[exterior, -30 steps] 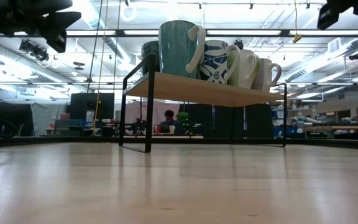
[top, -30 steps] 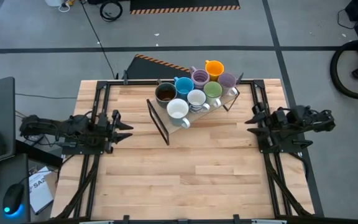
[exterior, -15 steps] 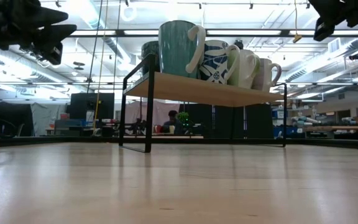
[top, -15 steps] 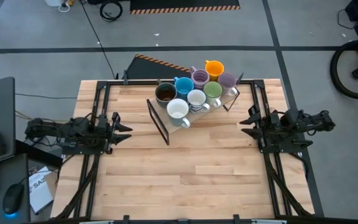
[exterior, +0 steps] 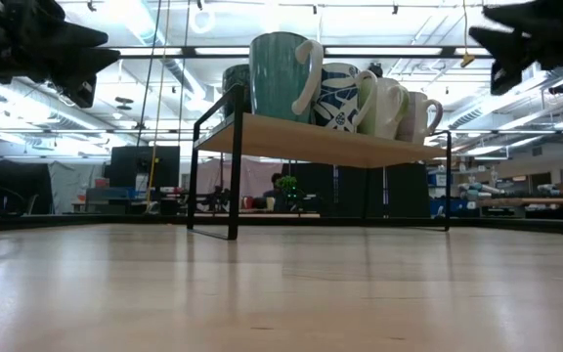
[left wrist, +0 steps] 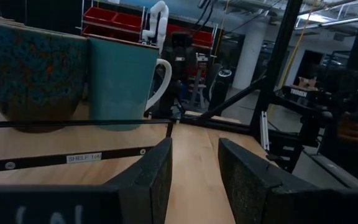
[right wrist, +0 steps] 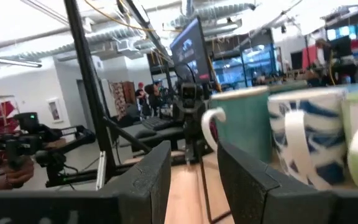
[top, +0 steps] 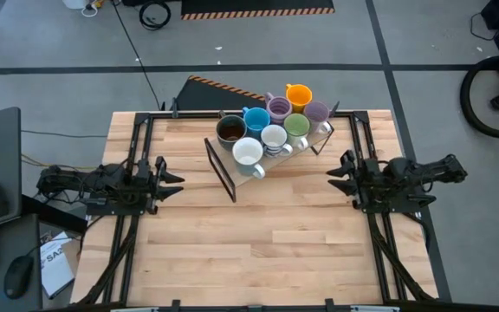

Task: Place coffee mugs
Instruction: Return to Home Position

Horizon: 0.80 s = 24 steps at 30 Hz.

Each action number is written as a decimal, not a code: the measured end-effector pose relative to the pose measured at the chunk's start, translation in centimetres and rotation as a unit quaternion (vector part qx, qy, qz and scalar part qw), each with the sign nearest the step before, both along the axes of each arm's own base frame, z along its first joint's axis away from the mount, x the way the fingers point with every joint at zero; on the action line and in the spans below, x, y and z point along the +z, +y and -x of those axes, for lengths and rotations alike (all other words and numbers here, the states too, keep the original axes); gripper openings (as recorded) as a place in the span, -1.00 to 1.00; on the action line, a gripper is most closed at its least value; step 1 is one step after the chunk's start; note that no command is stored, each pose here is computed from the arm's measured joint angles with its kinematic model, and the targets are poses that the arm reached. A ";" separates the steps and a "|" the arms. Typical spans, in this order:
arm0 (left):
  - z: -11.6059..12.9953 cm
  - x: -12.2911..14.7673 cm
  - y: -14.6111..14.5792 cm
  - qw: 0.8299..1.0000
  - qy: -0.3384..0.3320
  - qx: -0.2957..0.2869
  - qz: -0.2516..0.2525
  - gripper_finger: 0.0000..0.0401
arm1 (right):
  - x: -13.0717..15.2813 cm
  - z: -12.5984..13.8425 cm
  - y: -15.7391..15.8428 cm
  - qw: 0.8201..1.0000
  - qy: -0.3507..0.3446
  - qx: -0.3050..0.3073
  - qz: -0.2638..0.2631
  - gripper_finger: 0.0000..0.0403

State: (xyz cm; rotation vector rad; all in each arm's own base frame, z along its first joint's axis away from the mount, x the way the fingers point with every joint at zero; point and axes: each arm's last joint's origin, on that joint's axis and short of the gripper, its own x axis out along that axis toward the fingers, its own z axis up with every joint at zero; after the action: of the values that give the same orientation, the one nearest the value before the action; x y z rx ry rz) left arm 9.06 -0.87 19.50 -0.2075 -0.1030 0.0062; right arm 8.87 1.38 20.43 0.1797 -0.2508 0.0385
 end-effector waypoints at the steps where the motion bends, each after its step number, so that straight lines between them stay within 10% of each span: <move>1: 0.0 0.0 0.0 1.000 0.000 0.000 0.000 -0.32 | -0.4 -0.1 0.0 1.000 0.003 -0.003 -0.005 -0.32; 24: 0.0 -0.1 0.2 0.999 0.008 0.040 -0.007 -0.32 | -1.9 -0.5 -0.4 0.995 0.020 -0.076 -0.065 -0.32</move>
State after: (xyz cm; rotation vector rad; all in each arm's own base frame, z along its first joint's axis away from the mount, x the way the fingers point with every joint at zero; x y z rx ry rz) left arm 9.07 -0.65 19.36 -0.1886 -0.0956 0.0872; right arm 9.38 0.98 18.57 0.2894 -0.2268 -0.1326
